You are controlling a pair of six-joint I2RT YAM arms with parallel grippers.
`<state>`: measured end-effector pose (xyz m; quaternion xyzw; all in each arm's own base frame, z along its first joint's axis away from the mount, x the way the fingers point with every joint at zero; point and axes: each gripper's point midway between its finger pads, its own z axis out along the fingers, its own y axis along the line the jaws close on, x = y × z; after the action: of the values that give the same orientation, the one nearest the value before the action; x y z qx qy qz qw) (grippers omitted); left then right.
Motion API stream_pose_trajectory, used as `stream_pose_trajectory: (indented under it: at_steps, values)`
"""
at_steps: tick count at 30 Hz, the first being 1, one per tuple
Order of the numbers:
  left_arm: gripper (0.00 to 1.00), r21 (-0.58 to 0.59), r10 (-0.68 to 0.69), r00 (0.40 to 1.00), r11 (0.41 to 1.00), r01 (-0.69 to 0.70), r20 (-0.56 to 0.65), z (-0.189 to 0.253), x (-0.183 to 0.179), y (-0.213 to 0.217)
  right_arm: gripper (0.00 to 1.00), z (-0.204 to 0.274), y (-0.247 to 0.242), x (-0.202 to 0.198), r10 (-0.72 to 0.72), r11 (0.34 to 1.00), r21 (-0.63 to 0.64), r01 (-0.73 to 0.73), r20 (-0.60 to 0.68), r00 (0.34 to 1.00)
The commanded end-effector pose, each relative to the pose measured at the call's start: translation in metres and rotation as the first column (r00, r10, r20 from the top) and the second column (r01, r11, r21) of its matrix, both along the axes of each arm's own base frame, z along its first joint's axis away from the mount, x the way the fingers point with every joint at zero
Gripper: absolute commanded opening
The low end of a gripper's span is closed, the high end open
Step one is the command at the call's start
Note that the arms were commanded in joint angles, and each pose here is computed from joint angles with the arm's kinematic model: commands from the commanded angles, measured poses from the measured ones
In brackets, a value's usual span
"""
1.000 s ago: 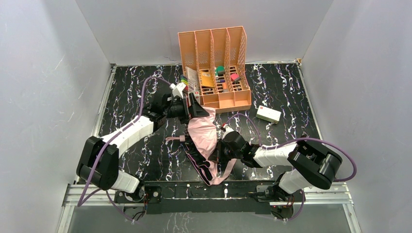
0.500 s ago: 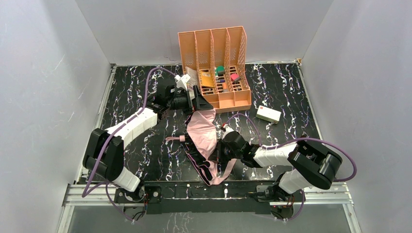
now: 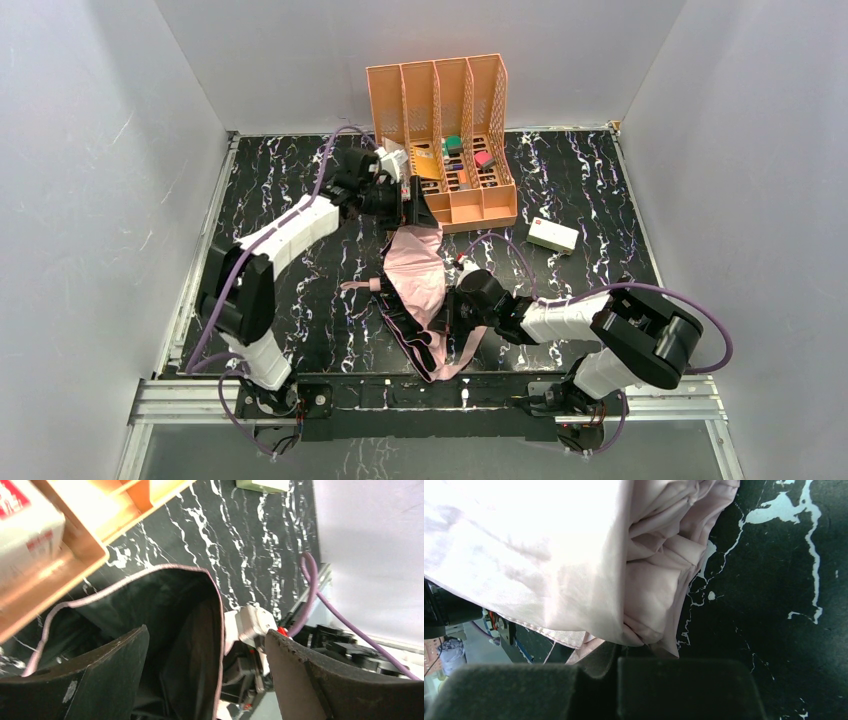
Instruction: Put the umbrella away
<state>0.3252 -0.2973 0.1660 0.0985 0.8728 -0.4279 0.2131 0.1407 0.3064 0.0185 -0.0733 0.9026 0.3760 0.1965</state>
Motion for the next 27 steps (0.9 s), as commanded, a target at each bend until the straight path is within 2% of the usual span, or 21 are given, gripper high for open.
stream_pose_trajectory:
  at_steps: [1,8,13,20,27]
  values:
    - [0.83,0.135,-0.121,0.993,0.984,0.117,0.02,0.001,0.002,0.001,0.0,-0.055,-0.053,-0.023,-0.015,0.965,-0.261,-0.008,-0.086,0.996]
    - [0.77,0.27,-0.28,0.96,0.925,0.266,0.012,-0.008,0.002,-0.012,0.0,-0.055,-0.054,-0.023,-0.016,0.966,-0.26,-0.007,-0.086,0.996]
    - [0.72,0.346,-0.337,0.942,0.882,0.319,-0.01,-0.02,-0.006,-0.02,0.0,-0.055,-0.054,-0.024,-0.012,0.965,-0.262,-0.011,-0.086,0.996]
    - [0.62,0.459,-0.329,0.944,0.839,0.292,0.002,-0.031,0.001,-0.014,0.0,-0.055,-0.054,-0.024,-0.013,0.966,-0.258,-0.01,-0.087,0.996]
    - [0.59,0.465,-0.29,0.953,0.858,0.219,0.085,-0.015,0.019,-0.018,0.0,-0.055,-0.056,-0.025,-0.017,0.966,-0.257,-0.006,-0.088,0.996]
